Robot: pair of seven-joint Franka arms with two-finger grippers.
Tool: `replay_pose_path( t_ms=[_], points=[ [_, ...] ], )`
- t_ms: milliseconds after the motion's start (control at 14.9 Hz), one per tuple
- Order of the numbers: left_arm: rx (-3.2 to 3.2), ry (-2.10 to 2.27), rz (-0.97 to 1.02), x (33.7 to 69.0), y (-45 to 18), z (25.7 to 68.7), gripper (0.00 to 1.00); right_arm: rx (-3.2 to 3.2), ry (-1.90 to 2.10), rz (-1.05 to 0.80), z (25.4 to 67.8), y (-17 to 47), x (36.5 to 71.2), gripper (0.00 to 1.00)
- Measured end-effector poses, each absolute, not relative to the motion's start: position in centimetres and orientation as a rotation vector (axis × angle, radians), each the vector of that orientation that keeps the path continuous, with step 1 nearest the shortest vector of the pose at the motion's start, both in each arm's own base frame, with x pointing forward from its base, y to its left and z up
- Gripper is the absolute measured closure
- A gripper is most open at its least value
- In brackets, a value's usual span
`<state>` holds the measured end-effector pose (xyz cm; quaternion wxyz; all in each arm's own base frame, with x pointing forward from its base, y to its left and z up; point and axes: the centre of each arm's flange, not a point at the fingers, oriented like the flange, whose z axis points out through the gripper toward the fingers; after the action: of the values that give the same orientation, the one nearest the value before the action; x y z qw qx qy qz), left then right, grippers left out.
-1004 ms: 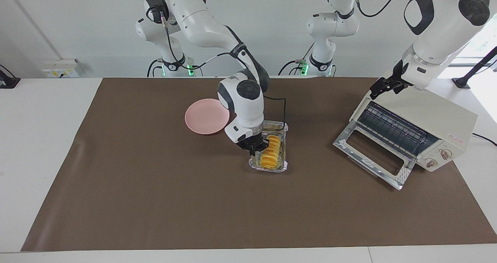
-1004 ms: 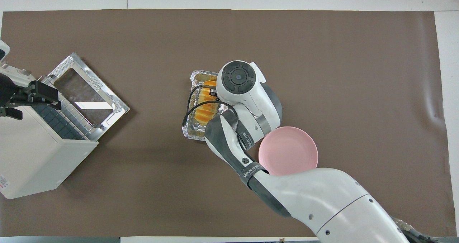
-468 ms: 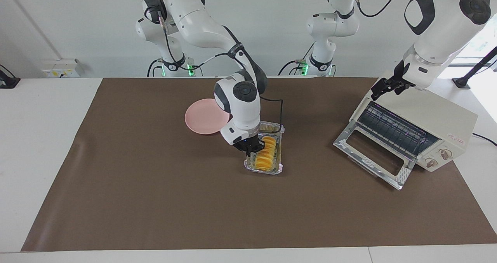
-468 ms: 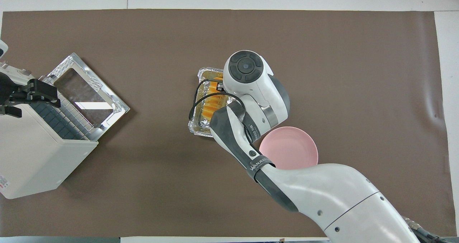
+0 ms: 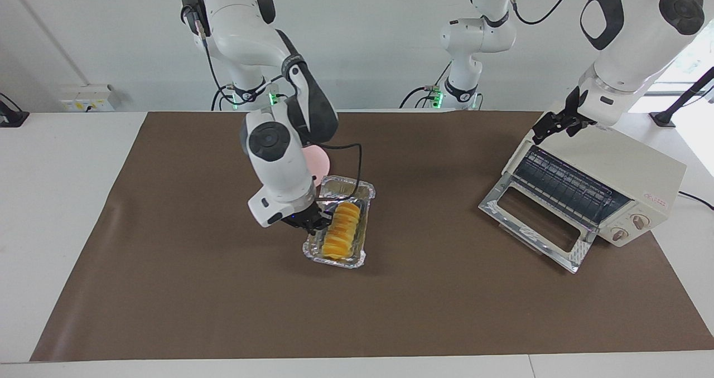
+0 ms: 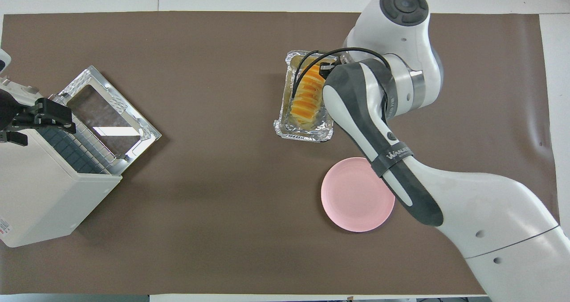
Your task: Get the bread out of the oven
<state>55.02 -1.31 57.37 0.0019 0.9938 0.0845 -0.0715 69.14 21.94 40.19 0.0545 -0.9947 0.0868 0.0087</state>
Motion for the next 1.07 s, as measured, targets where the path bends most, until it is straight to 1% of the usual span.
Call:
replay_pose_path(
  t_ms=[134, 401, 602, 870, 1071],
  points=[
    [3.118, 0.265, -0.225, 55.0, -1.3, 57.4, 0.0, -3.025, 0.2, 0.006, 39.1, 19.9, 69.9, 0.98],
    [3.119, 0.264, -0.226, 55.0, -1.3, 57.3, 0.0, -3.03, 0.157, -0.046, 34.6, 15.1, 71.0, 0.98],
    [3.119, 0.264, -0.226, 55.0, -1.3, 57.3, 0.0, -3.034, 0.158, -0.048, 33.2, 12.5, 71.2, 0.98],
    [3.118, 0.267, -0.224, 55.0, -1.2, 57.4, 0.0, -3.031, 0.145, -0.104, 31.8, 12.0, 71.1, 0.98],
    [3.118, 0.267, -0.222, 55.0, -1.2, 57.5, 0.0, -3.029, 0.133, -0.121, 31.9, 12.6, 70.8, 0.98]
  ],
)
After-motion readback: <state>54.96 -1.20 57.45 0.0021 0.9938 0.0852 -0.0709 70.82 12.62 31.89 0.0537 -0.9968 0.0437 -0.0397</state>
